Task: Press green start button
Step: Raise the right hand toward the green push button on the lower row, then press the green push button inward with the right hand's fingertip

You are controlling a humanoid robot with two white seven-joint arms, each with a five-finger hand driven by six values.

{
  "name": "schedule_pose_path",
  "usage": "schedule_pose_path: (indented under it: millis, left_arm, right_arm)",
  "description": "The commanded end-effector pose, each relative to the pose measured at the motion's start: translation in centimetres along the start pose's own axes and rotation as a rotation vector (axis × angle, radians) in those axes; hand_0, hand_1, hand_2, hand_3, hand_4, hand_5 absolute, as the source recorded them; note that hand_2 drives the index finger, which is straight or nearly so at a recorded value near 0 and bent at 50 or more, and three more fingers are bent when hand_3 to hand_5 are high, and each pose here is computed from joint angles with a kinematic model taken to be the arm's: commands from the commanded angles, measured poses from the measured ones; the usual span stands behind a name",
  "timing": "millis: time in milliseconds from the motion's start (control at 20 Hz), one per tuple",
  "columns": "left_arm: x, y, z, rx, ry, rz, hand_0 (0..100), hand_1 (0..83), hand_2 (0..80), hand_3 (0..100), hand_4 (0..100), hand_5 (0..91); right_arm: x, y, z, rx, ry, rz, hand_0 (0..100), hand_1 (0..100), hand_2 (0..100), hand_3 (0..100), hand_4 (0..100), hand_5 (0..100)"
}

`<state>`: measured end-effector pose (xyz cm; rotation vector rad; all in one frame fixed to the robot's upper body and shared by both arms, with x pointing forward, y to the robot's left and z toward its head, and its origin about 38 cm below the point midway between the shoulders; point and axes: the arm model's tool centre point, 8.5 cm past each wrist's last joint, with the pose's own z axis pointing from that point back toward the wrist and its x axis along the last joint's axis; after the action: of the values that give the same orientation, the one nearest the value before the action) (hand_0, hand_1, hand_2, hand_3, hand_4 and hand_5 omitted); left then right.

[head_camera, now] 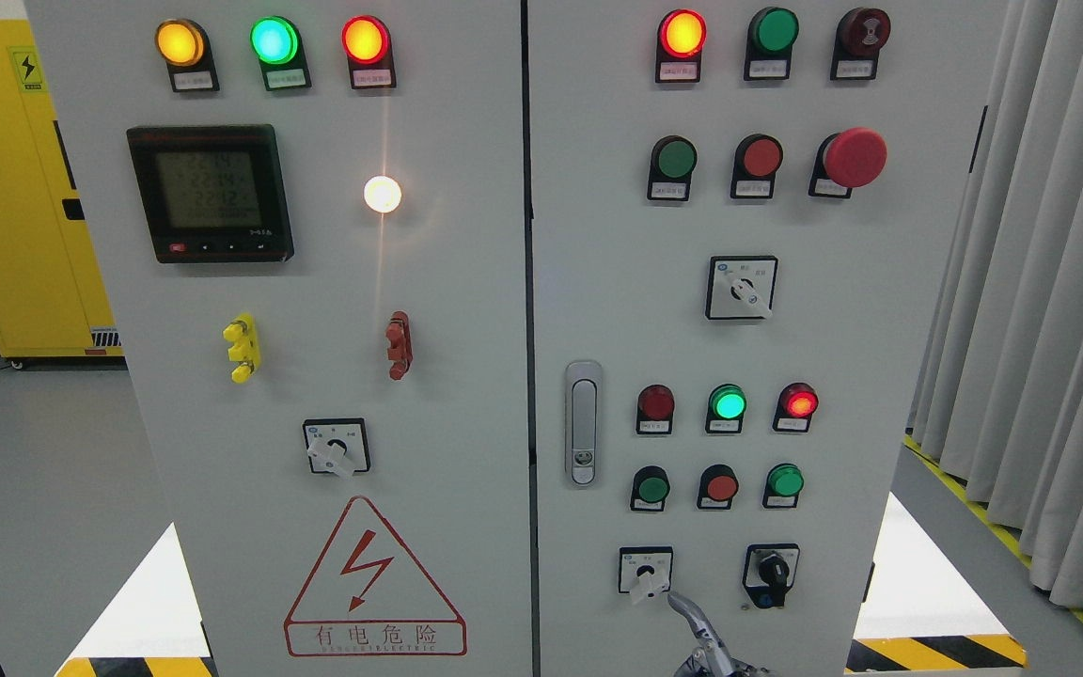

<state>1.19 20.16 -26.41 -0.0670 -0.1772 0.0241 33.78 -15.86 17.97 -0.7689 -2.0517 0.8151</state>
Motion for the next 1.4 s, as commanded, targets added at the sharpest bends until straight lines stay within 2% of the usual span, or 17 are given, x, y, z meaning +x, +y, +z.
schedule_pose_path:
  millis: [0, 350, 550, 1350]
  left_arm:
    - [0.0, 0.0, 0.0, -0.001, 0.000, 0.000, 12, 55.6, 0.0, 0, 0, 0.0]
    - [0.1, 0.0, 0.0, -0.001, -0.001, 0.000, 12, 55.6, 0.0, 0, 0, 0.0]
    - [0.1, 0.0, 0.0, -0.001, -0.001, 0.000, 12, 55.6, 0.0, 0, 0, 0.0]
    - [0.0, 0.0, 0.0, -0.001, 0.000, 0.000, 12, 55.6, 0.0, 0, 0, 0.0]
  right_arm:
    - [-0.8, -1.8, -3.0, -0.007, -0.029, 0.224, 56, 85, 0, 93, 100, 100]
    - [-1.9, -2.8, -6.0, -0.022, -0.026, 0.306, 49, 87, 0, 93, 100, 100]
    - [-2.3, -2.4, -6.8, -0.013, -0.017, 0.305, 47, 88, 0, 93, 100, 100]
    - [-3.2, -1.2, -7.0, 0.026, 0.002, 0.297, 50, 87, 0, 94, 100, 100]
